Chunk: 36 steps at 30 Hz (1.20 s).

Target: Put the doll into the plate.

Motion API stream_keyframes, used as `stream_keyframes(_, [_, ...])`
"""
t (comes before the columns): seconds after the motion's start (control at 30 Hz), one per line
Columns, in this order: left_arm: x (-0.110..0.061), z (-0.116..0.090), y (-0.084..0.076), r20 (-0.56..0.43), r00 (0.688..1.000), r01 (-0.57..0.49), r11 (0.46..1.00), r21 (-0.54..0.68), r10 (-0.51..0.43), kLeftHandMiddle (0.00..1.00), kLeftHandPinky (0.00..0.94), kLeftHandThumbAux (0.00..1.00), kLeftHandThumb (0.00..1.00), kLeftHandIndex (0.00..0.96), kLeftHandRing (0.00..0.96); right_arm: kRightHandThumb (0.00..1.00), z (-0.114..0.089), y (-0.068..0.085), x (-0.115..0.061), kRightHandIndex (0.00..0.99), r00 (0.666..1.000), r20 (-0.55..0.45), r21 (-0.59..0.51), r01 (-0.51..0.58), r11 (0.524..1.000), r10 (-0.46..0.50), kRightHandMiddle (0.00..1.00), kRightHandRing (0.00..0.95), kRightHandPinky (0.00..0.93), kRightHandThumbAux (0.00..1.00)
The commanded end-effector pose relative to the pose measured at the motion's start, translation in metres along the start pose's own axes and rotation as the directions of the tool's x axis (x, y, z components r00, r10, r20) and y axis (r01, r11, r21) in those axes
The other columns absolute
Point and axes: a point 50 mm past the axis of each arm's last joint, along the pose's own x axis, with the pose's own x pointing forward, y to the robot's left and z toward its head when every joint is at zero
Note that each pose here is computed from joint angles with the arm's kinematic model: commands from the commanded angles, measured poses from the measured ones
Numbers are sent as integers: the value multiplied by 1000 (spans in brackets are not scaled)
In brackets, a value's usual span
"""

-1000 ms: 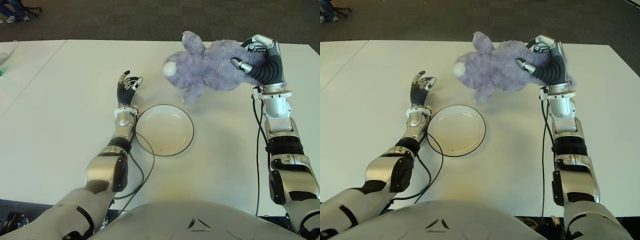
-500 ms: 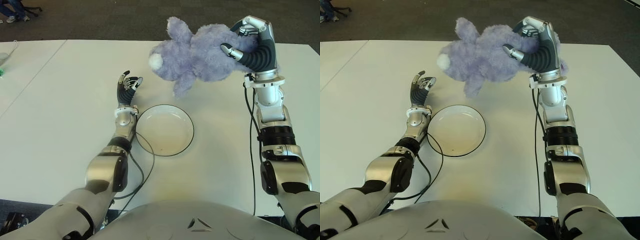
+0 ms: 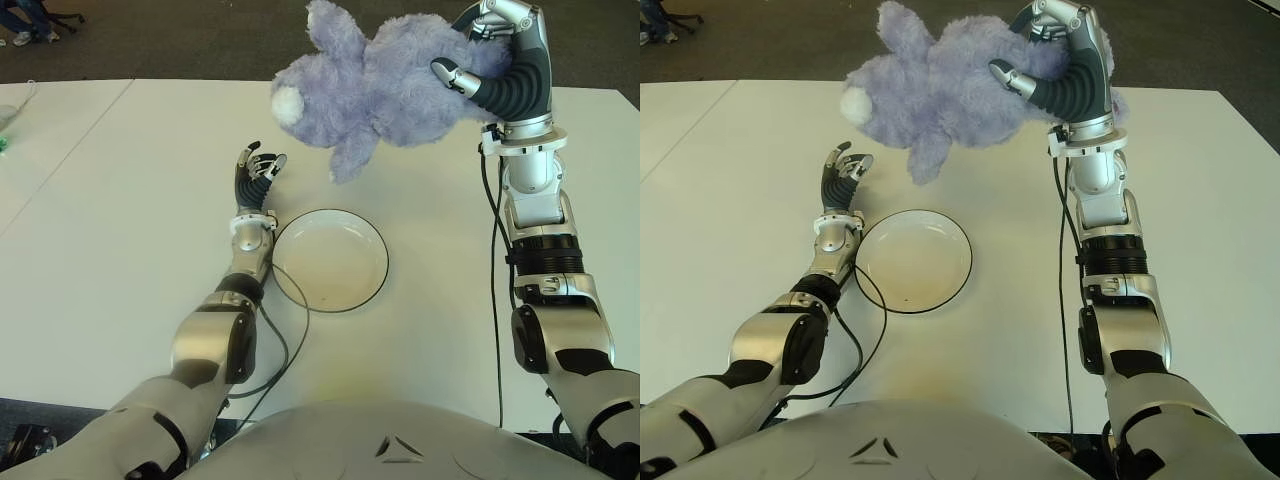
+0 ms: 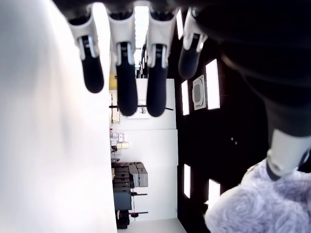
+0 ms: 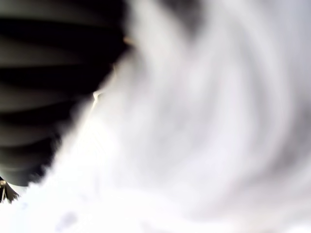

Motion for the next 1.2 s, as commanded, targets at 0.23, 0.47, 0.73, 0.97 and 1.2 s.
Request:
stream_keyframes(0.23, [-87,-101,13,-484,874,2,996,90,42,372,277,568,0,185,359,688,27,29,-1,436,999,45,167,-37,985,29,830,854,845,727])
stream_keyframes(0.47, [-87,-102,12,-491,871,-2,998,66,34,375,279,571,0,175,362,685,37,49,-14,436,999,26,246,-46,968,41,836,860,846,728])
stream_keyframes(0.73, [-88,-101,11,-483,875,-9,998,59,37,368,276,572,0,168,358,688,38,59,-29,436,999,1,267,-41,963,43,848,868,858,727])
stream_keyframes(0.97, [-88,-101,10,-478,877,-1,996,87,43,349,277,545,0,160,343,692,19,66,-72,436,991,-76,270,-85,959,109,860,873,864,725])
stream_keyframes(1.2, [-88,-101,10,-483,875,-4,997,71,38,362,332,566,0,171,359,693,15,75,-100,436,974,-142,297,-129,946,177,870,876,872,723])
